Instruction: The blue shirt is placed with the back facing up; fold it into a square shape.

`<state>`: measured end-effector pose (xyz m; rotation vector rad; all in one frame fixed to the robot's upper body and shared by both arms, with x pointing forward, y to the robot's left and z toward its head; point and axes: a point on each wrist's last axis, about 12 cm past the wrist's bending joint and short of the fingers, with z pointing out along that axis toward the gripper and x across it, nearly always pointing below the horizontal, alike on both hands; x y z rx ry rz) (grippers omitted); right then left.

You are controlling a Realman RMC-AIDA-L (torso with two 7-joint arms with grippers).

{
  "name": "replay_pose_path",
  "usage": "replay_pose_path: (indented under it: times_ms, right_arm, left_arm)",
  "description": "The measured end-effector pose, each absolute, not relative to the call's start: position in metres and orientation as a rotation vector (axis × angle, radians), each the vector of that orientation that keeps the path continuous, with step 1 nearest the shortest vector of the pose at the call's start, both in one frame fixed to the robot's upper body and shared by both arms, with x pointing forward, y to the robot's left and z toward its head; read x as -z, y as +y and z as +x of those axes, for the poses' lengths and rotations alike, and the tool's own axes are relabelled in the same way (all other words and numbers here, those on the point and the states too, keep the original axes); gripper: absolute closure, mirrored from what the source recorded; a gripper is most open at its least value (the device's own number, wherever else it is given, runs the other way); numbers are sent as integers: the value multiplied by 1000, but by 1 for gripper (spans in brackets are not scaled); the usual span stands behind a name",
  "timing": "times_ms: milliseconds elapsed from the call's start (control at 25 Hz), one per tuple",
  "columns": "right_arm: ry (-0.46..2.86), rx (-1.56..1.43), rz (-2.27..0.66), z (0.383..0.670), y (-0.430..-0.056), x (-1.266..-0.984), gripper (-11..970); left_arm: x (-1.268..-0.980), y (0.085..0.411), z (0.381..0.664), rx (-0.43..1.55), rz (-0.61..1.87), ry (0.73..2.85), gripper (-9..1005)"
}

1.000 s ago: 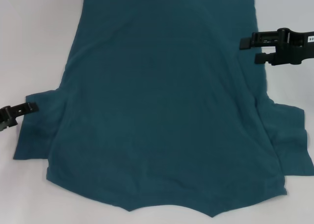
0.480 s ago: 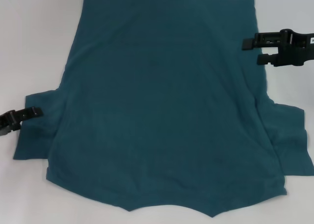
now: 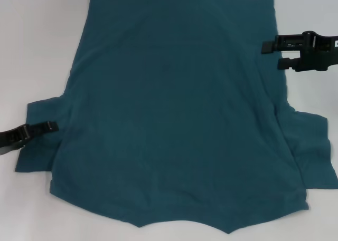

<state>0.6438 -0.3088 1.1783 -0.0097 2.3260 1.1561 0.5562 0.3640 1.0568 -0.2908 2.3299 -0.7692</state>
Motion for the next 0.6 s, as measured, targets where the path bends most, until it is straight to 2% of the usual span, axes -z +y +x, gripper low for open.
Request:
replay_pose_path:
  times_ms: [320,600]
  right_arm:
    - [2306,-1164,25,643,-315,-1178,97]
    - [2300,-1172,35,641,-317,-1178,99]
  left_arm:
    - [-1062,363,562,774,-317,2325,108]
    - [-1062,364,563,756,-308,2326,312]
